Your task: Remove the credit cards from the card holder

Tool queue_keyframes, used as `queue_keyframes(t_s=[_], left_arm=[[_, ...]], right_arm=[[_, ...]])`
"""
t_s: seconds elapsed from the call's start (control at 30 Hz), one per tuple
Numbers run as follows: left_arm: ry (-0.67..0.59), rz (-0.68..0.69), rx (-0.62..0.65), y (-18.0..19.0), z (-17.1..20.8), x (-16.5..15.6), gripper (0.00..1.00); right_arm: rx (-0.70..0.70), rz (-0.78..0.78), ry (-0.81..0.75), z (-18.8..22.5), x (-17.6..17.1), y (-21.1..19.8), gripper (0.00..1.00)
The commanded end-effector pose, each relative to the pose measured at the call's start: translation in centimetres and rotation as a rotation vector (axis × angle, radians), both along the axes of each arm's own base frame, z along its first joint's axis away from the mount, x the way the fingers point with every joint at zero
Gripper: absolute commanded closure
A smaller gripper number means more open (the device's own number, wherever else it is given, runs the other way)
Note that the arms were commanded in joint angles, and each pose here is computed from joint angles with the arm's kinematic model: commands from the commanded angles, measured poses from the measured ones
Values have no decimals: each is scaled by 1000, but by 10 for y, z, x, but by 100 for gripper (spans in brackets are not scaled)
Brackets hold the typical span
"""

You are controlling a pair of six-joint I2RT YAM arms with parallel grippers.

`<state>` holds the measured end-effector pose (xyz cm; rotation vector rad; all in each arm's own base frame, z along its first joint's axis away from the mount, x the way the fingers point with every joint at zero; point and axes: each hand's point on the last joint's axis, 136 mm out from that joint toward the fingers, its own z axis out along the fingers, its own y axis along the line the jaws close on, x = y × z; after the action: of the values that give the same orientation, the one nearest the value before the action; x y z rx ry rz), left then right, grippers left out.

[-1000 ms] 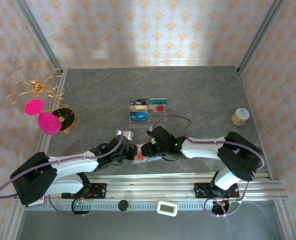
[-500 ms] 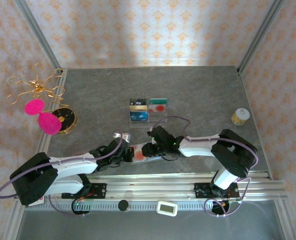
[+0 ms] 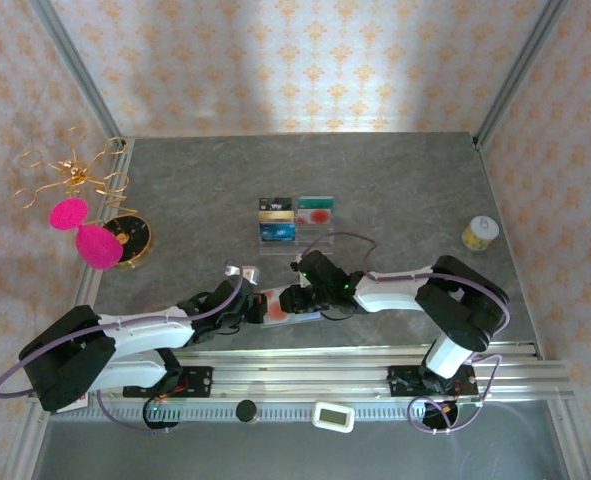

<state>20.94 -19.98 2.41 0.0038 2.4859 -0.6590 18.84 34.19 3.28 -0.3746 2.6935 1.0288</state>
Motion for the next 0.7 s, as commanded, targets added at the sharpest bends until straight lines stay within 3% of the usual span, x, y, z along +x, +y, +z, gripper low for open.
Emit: queue_keyframes(t_s=[0.0, 0.2, 0.4, 0.67], left_arm=[[56, 8, 95, 21, -21, -13, 100], [37, 12, 83, 21, -15, -10, 100], [27, 13, 79, 20, -14, -9, 100], [37, 3, 82, 19, -18, -10, 100]], right_arm=[[-3, -48, -19, 11, 9, -4, 74], [70, -33, -77, 42, 14, 4, 72], [90, 23, 7, 25, 3, 16, 72], [13, -75, 14, 6, 11, -4, 75]])
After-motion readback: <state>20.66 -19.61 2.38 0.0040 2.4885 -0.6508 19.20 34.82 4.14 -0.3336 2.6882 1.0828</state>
